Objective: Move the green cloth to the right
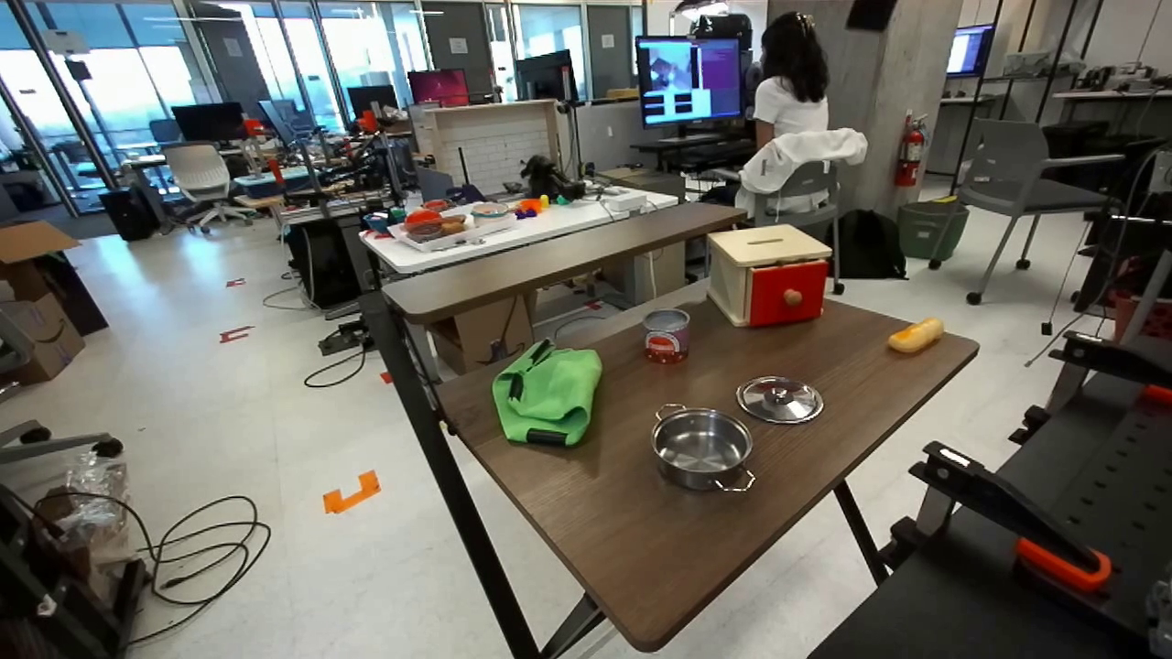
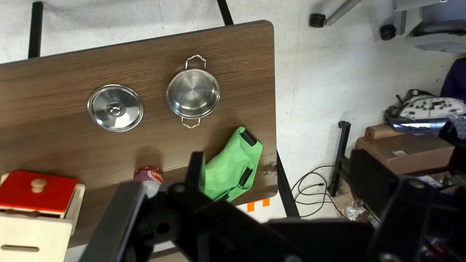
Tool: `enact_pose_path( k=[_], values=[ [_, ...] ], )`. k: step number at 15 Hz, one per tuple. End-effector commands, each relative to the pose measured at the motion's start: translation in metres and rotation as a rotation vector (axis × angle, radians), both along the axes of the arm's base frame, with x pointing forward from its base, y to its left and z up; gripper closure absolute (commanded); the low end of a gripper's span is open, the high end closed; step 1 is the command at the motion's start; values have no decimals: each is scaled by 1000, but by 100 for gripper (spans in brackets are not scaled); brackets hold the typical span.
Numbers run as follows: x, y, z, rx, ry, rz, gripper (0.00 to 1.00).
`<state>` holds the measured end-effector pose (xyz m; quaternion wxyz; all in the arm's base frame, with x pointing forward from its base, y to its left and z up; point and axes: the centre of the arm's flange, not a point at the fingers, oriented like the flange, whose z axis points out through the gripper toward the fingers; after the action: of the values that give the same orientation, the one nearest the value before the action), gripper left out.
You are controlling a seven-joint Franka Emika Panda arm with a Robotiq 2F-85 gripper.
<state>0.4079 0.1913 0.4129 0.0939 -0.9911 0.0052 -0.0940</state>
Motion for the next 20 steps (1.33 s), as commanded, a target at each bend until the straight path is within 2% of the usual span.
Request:
enact_pose_path(
  k=[1,8,13,20],
  values=[
    [46,44,-54,-18,33,-45,0],
    [120,89,-150,-50,-1,-69,0],
    [172,113,-200,-76,-32,-100,0],
    [223,143,-256,-79,-61,-158,0]
  ],
)
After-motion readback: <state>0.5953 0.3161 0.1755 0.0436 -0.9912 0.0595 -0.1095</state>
